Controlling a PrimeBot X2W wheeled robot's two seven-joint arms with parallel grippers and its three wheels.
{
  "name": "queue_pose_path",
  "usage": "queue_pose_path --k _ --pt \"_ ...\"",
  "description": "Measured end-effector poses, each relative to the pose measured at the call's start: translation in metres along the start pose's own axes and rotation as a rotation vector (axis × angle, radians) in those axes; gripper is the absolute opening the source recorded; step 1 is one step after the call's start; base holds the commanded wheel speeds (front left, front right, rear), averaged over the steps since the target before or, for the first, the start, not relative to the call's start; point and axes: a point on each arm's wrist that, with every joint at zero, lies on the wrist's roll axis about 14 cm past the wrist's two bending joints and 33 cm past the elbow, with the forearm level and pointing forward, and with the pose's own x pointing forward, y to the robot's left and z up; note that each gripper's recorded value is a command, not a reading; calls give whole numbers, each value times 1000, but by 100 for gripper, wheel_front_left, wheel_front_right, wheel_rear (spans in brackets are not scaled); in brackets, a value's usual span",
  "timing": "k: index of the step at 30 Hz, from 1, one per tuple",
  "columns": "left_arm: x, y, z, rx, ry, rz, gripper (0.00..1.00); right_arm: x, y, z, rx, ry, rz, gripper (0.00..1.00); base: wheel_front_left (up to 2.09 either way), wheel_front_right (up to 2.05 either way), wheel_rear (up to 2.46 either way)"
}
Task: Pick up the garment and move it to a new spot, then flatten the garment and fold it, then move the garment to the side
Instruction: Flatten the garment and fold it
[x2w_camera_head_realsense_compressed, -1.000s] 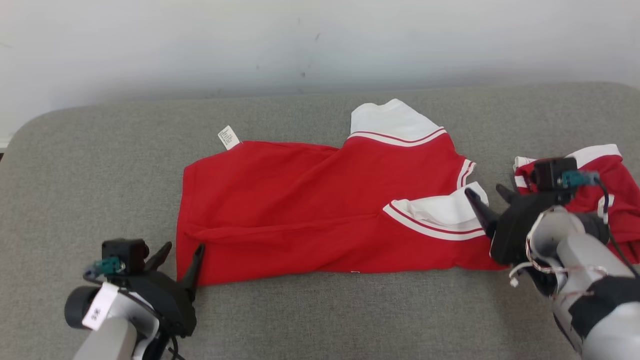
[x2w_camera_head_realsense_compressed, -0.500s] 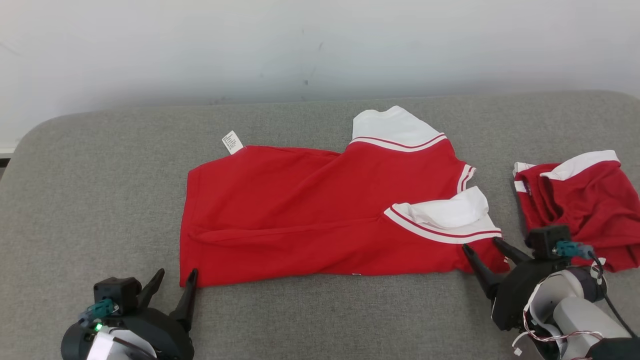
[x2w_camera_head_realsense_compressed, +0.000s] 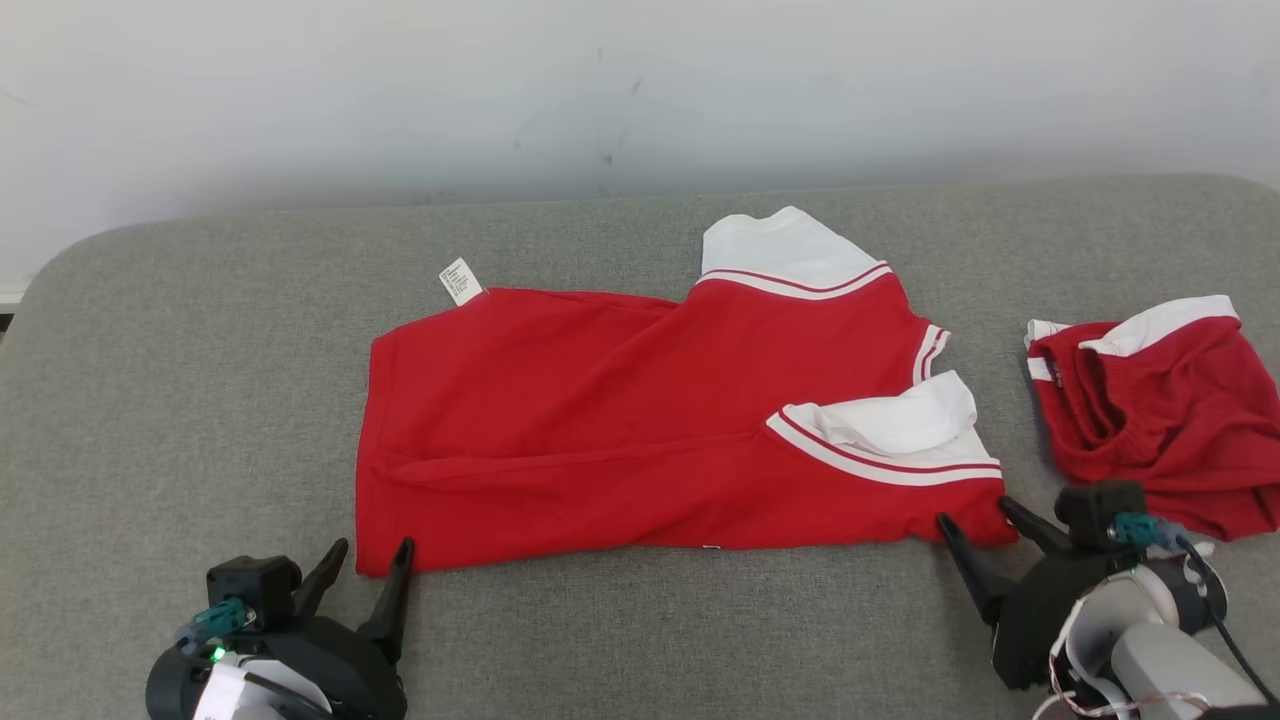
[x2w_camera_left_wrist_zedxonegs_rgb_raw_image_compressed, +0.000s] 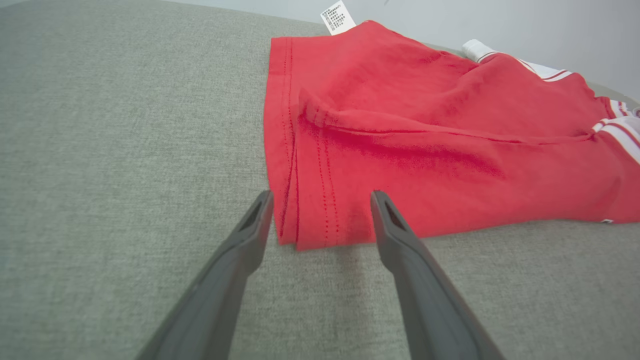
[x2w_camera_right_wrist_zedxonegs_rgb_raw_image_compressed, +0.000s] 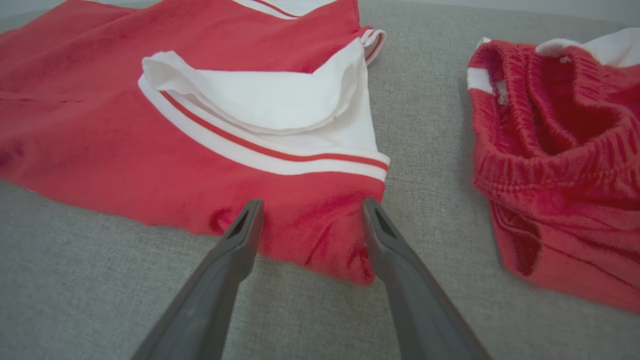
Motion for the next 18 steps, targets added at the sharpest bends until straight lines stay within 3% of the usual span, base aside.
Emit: queue_pose_path --k 17,18 --pt "6 5 -10 5 56 8 100 -5 5 -13 11 18 -4 100 0 0 0" --pt "6 5 -12 5 63 11 100 -5 6 -14 10 21 -1 93 0 0 0"
